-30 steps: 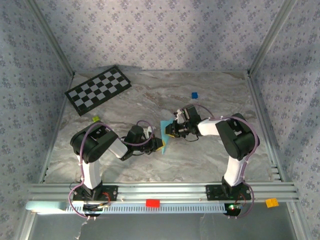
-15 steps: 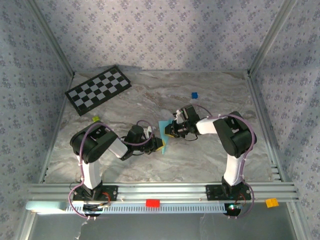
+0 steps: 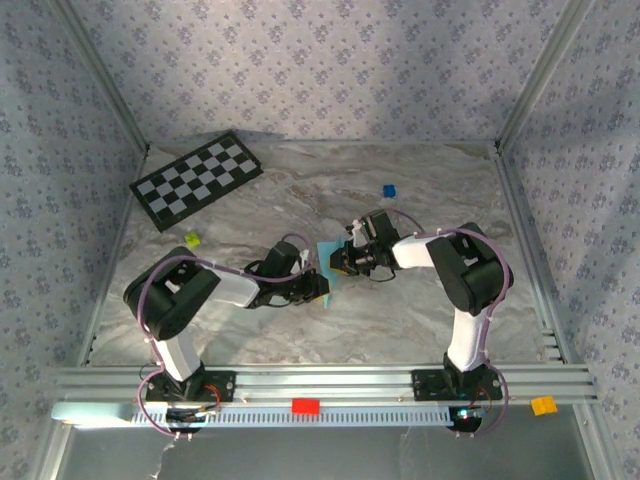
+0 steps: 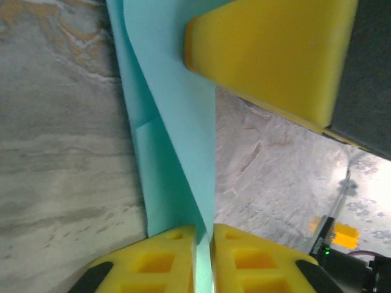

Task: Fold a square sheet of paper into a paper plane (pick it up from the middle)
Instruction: Fold the wing for the fifth time at the center of the table.

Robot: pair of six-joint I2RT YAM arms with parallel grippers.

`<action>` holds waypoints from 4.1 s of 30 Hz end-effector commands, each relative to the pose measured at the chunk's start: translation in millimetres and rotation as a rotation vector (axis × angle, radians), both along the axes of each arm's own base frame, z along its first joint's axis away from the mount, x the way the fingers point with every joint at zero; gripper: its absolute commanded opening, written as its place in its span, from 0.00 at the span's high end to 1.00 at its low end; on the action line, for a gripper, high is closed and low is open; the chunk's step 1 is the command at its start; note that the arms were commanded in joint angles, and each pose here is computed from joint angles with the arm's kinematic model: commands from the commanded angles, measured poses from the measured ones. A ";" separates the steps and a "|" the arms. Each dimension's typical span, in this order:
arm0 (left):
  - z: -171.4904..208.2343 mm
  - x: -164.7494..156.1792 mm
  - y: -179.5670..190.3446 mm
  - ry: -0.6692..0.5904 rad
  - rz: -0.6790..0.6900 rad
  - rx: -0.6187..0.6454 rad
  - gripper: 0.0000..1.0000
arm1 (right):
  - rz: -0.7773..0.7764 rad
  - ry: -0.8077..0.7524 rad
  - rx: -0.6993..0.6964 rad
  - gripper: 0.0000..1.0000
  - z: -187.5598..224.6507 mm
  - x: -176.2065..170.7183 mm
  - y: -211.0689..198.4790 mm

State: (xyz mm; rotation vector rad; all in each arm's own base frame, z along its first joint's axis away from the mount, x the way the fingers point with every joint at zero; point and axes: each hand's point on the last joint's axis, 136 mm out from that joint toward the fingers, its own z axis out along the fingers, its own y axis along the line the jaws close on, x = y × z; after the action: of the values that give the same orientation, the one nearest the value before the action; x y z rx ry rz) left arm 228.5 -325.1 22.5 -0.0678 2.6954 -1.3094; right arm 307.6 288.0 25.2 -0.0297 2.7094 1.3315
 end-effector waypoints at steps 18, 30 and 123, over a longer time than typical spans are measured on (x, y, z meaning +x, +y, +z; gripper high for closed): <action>-38.1 -41.2 47.7 0.099 -0.044 0.277 0.87 | -0.016 0.083 -0.116 0.85 -34.0 -16.3 -16.2; -42.8 -52.5 45.6 0.124 -0.068 0.279 0.89 | -0.014 0.097 -0.139 0.85 -38.4 -20.3 -15.3; 47.1 17.6 -10.7 -0.043 -0.064 0.068 0.94 | -0.023 0.132 -0.232 0.91 -48.4 -22.9 -19.2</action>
State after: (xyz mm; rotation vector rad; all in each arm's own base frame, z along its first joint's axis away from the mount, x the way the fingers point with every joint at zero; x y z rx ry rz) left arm 241.1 -322.3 64.6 0.0250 2.7450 -1.1546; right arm 307.5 287.3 18.8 -0.0023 2.7869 1.2007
